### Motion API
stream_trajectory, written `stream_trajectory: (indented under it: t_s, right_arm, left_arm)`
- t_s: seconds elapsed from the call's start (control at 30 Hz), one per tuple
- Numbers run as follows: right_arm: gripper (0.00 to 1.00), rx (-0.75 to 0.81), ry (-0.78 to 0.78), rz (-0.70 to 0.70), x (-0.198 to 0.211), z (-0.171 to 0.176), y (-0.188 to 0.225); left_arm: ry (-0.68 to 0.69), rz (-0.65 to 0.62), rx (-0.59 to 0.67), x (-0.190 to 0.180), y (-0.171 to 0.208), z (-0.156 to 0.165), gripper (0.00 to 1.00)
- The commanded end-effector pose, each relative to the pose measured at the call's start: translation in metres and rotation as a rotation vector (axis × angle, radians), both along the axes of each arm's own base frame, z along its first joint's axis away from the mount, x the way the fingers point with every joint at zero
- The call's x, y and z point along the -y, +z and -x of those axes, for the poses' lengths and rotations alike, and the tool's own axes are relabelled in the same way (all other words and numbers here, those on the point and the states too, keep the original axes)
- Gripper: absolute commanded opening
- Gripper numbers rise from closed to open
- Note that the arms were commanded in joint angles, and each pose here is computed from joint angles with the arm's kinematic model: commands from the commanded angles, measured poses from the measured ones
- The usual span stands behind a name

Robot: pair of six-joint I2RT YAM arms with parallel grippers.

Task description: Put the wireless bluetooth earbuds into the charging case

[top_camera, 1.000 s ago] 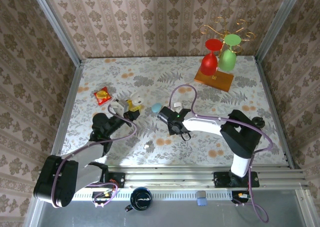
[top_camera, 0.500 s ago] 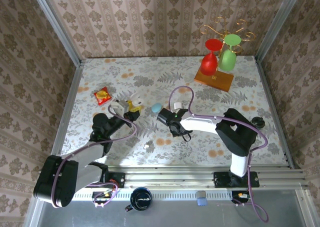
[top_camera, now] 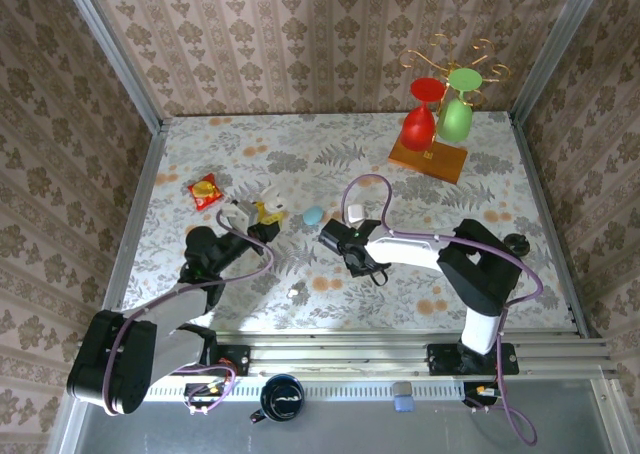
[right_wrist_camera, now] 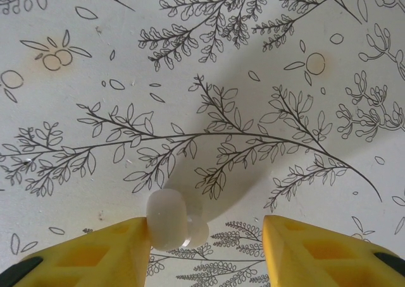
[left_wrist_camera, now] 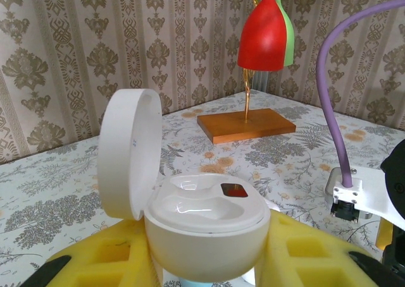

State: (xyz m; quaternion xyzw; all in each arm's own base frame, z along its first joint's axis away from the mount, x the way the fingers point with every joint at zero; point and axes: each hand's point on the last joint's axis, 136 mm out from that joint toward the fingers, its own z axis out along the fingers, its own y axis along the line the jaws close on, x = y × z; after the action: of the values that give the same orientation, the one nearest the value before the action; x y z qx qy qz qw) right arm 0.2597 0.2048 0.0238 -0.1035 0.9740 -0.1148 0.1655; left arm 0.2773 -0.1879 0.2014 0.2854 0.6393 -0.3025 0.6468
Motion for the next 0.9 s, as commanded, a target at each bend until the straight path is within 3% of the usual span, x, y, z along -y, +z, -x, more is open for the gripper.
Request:
stream_trajectory:
  t_s: [0.0, 0.27, 0.63, 0.87]
  right_arm:
    - [0.53, 0.060, 0.036, 0.066, 0.005, -0.004, 0.018]
    - [0.53, 0.101, 0.122, 0.257, -0.005, -0.010, 0.029]
    - [0.50, 0.084, 0.180, 0.380, -0.013, -0.015, 0.022]
    - [0.42, 0.047, 0.219, 0.420, -0.012, -0.013, 0.015]
  left_arm:
    - [0.014, -0.003, 0.015, -0.004, 0.000, 0.000, 0.17]
    - [0.081, 0.007, -0.010, -0.022, -0.002, -0.009, 0.17]
    - [0.087, 0.004, -0.018, -0.025, -0.005, -0.008, 0.17]
    - [0.087, 0.006, -0.022, -0.025, -0.007, -0.009, 0.17]
